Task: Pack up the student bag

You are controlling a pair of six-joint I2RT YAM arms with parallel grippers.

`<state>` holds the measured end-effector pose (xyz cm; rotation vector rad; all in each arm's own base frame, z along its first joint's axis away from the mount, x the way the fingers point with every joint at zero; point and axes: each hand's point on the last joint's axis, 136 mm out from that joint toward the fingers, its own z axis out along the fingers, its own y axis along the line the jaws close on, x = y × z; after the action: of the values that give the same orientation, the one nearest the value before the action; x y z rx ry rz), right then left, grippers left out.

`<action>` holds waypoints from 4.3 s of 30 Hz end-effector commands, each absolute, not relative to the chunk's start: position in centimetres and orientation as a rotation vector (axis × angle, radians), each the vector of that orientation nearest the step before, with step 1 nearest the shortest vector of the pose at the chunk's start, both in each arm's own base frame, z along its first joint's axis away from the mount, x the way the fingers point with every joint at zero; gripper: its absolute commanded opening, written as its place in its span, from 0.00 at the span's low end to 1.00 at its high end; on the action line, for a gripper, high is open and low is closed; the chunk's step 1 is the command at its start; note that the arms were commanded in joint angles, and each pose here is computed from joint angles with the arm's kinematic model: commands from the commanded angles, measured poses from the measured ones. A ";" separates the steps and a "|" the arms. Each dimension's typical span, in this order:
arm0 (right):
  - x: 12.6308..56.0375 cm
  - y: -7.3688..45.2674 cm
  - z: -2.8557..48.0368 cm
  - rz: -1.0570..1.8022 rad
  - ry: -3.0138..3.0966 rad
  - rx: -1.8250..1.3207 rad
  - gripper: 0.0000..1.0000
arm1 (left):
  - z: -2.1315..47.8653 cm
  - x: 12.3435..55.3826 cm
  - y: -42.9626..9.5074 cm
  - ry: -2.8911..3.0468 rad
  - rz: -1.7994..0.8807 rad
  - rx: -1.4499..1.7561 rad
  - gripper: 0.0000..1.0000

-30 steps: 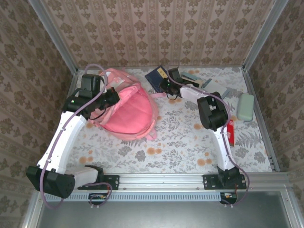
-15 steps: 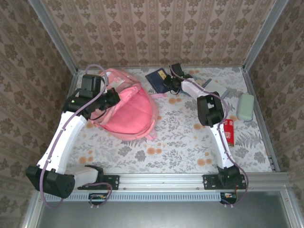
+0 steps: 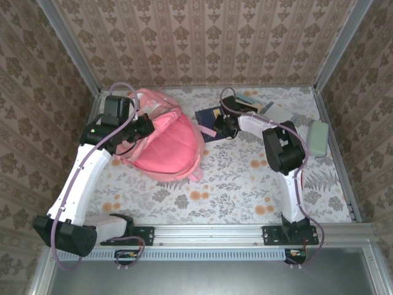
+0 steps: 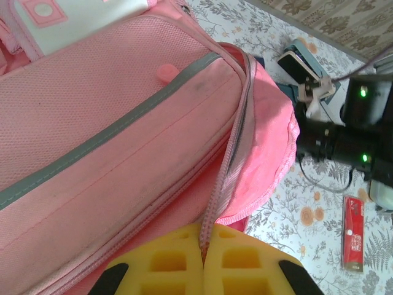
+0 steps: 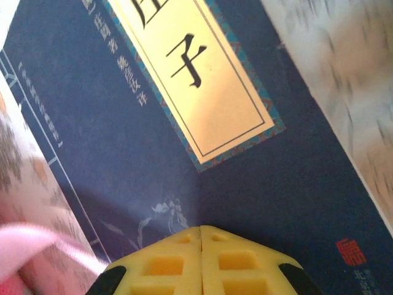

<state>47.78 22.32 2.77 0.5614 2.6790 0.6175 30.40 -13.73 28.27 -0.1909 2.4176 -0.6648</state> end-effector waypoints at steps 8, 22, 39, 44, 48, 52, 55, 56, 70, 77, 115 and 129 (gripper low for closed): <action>35.1 16.7 -1.2 0.408 2.847 0.679 0.09 | 29.9 32.3 -13.6 2.355 -0.648 -0.155 0.00; 28.4 14.4 0.7 0.509 2.810 0.663 0.13 | 27.7 33.1 -14.0 2.400 -0.604 -0.123 0.00; 32.3 11.7 12.7 0.454 2.482 0.235 0.49 | 27.2 30.1 -22.3 2.404 -0.742 0.011 0.34; 32.6 11.8 10.5 0.468 2.556 0.235 0.58 | 23.9 29.3 -28.5 2.453 -0.895 -0.040 0.43; 32.7 11.4 9.1 0.457 2.598 0.261 0.56 | 20.6 29.1 -32.2 2.535 -0.899 -0.088 0.43; 32.5 10.5 6.4 0.407 2.679 0.313 0.45 | 16.9 29.3 -34.6 2.604 -0.877 -0.147 0.45; 32.6 9.8 5.0 0.377 2.714 0.348 0.41 | 14.5 29.2 -36.0 2.670 -0.906 -0.172 0.45; 32.7 9.7 4.5 0.371 2.725 0.358 0.40 | 13.9 29.1 -36.3 2.695 -0.905 -0.169 0.46; 33.0 10.3 1.8 0.385 2.813 0.374 0.43 | 6.4 28.1 -37.8 2.928 -0.826 -0.182 0.49; 31.2 11.8 1.5 0.536 2.841 0.458 0.37 | 5.3 28.9 -37.3 2.955 -0.770 -0.178 0.48; 30.2 13.6 0.4 0.655 2.864 0.555 0.33 | 4.9 29.6 -42.3 2.966 -1.119 -0.032 0.45; 30.6 14.0 0.6 0.680 2.860 0.565 0.33 | 10.4 30.8 -44.9 2.684 -1.473 0.070 0.35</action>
<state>31.04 11.79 1.60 0.5908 2.8214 0.5589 32.58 -41.66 5.14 -0.0855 2.8145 -1.2047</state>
